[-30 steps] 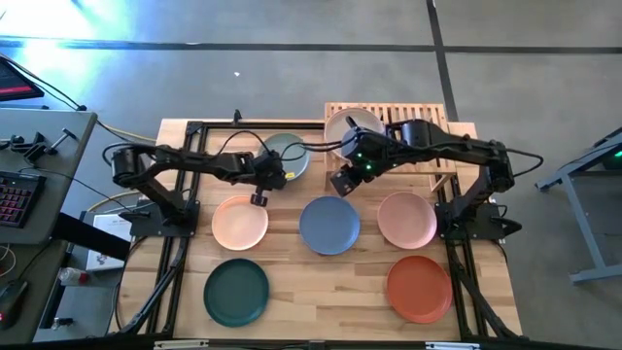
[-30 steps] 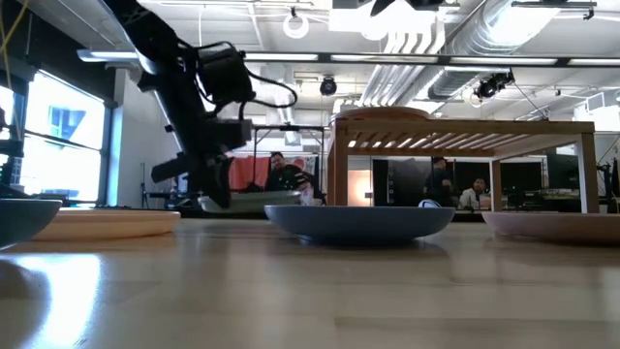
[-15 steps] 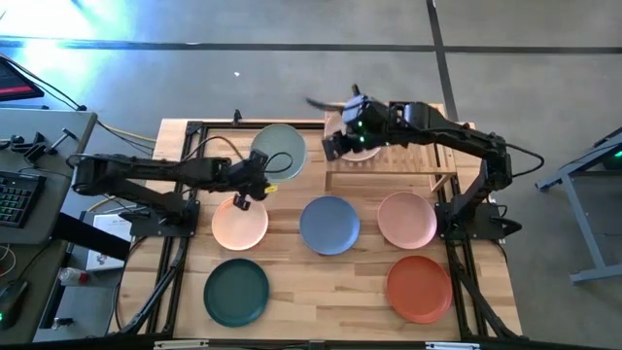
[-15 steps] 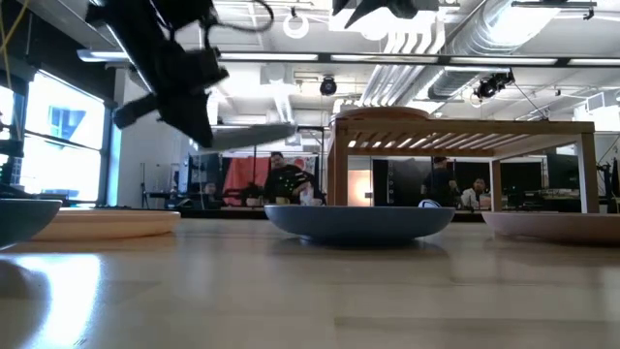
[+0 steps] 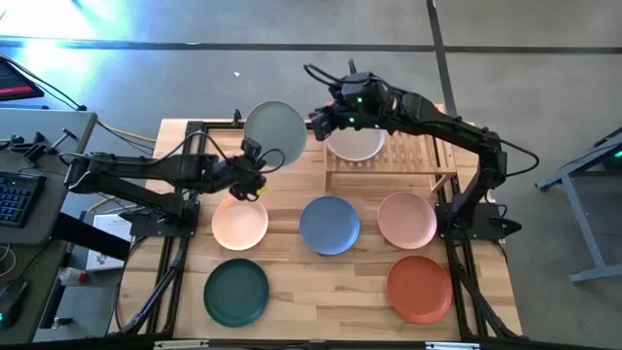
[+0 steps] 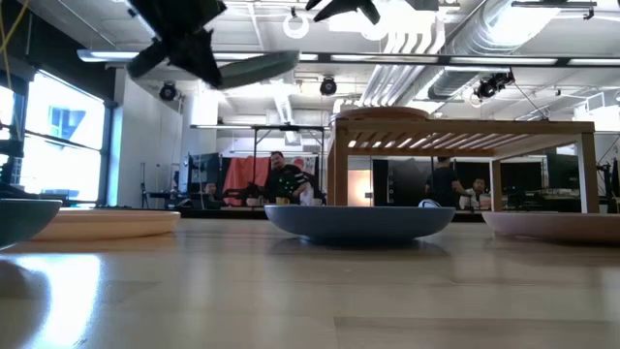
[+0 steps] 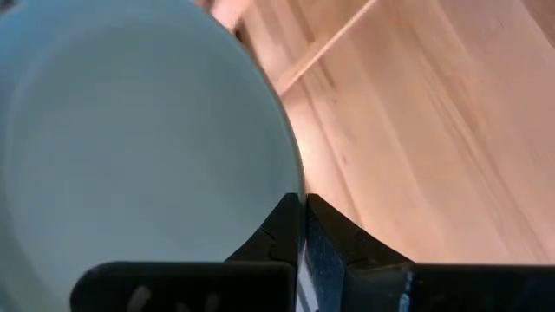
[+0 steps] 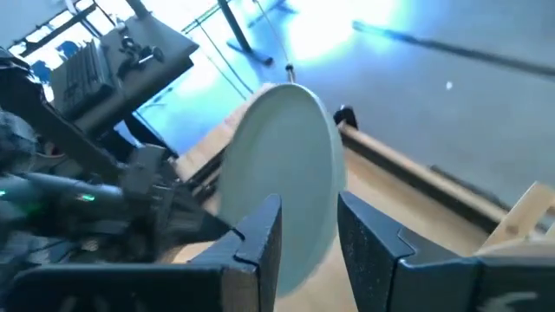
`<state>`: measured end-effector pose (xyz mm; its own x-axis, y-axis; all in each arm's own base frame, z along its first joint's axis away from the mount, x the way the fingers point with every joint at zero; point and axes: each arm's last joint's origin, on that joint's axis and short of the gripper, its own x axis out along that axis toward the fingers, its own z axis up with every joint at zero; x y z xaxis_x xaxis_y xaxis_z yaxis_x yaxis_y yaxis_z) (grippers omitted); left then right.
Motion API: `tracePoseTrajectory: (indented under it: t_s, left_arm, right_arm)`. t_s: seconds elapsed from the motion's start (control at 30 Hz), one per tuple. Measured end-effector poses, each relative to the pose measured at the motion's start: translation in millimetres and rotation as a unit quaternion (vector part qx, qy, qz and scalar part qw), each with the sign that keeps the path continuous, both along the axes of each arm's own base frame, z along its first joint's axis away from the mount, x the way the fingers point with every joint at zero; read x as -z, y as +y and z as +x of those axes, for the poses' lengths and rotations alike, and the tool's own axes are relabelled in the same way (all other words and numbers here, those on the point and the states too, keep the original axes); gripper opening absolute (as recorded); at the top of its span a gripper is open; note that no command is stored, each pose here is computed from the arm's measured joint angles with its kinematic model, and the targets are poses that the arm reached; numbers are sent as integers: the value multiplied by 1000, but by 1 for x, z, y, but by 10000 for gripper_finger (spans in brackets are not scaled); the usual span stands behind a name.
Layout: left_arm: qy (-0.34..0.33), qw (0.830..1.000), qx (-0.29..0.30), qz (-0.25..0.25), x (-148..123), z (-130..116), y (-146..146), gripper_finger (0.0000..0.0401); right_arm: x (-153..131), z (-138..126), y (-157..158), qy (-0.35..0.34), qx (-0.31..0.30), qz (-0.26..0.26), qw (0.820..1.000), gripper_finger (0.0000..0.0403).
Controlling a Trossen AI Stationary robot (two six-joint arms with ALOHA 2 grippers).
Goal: Place and stack plates onto a shelf
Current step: Stack the gray plate on top of the white plate on the shelf
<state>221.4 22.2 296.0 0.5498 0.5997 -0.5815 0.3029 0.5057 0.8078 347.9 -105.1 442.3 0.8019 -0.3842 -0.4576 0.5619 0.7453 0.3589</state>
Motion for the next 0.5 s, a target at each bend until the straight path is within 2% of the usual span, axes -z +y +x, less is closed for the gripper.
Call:
tracePoseTrajectory:
  t_s: [0.23, 0.37, 0.5]
  left_arm:
    - [22, 1000, 8, 9, -27, 13, 2, 1]
    - [59, 998, 8, 5, -21, 20, 3, 1]
    - [81, 997, 6, 2, -11, 29, 3, 1]
  right_arm:
    - [-2, -1, -8, -2, 6, -26, 1000, 96]
    - [1, -3, -8, 14, 10, -20, 1000, 96]
    - [11, -6, -5, 52, 24, 20, 998, 96]
